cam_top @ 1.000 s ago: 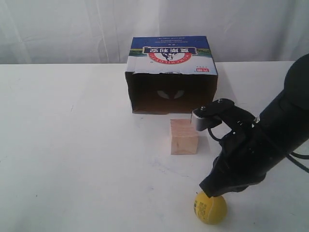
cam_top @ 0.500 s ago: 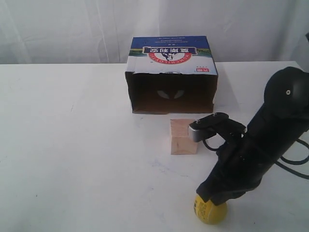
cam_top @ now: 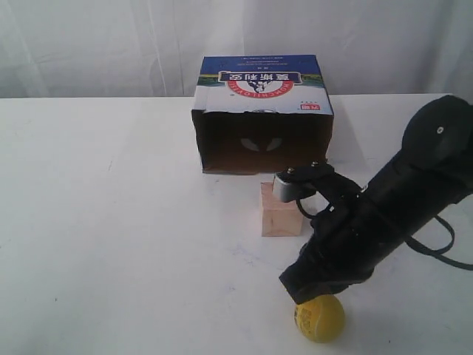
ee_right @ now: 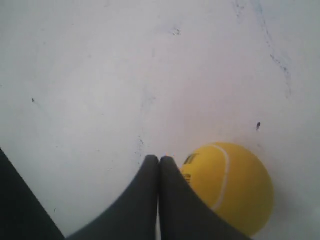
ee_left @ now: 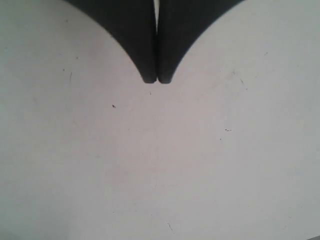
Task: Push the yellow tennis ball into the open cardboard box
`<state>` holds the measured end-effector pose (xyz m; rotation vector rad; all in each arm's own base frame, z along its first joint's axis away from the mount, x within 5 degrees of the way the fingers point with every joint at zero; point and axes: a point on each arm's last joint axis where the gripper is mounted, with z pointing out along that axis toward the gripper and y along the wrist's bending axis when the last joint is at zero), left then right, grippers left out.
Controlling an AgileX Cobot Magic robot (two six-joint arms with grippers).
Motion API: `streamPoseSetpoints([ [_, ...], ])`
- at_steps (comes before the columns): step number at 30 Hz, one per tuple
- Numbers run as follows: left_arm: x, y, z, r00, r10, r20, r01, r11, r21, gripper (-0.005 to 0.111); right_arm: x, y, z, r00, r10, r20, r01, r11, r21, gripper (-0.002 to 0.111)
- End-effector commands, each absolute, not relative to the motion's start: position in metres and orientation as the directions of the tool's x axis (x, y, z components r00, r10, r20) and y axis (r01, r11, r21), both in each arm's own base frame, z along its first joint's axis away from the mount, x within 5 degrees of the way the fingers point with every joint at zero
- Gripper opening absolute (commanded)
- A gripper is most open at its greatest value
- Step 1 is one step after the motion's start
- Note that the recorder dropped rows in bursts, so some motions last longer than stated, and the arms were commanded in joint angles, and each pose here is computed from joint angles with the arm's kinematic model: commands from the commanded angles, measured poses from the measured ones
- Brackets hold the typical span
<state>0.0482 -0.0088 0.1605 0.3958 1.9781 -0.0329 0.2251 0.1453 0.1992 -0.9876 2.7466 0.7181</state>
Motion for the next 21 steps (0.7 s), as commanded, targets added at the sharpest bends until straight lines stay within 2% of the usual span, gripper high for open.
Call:
streamPoseSetpoints([
  [1,0.048,-0.009,0.159,-0.383,0.268,-0.884,0.296,0.942,0.157,0.000,0.224,0.132,0.211,-0.774,-0.589,-0.233,-0.633,0.731,0.255,0.000],
  [3,0.048,-0.009,0.159,-0.383,0.268,-0.884,0.296,0.942,0.157,0.000,0.229,0.118,0.203,-0.828,-0.523,-0.204,-0.551,0.826,0.118,0.000],
  [21,0.048,-0.009,0.159,-0.383,0.268,-0.884,0.296,0.942,0.157,0.000,0.225,0.126,0.185,-0.833,-0.529,-0.161,-0.553,0.804,0.219,0.000],
])
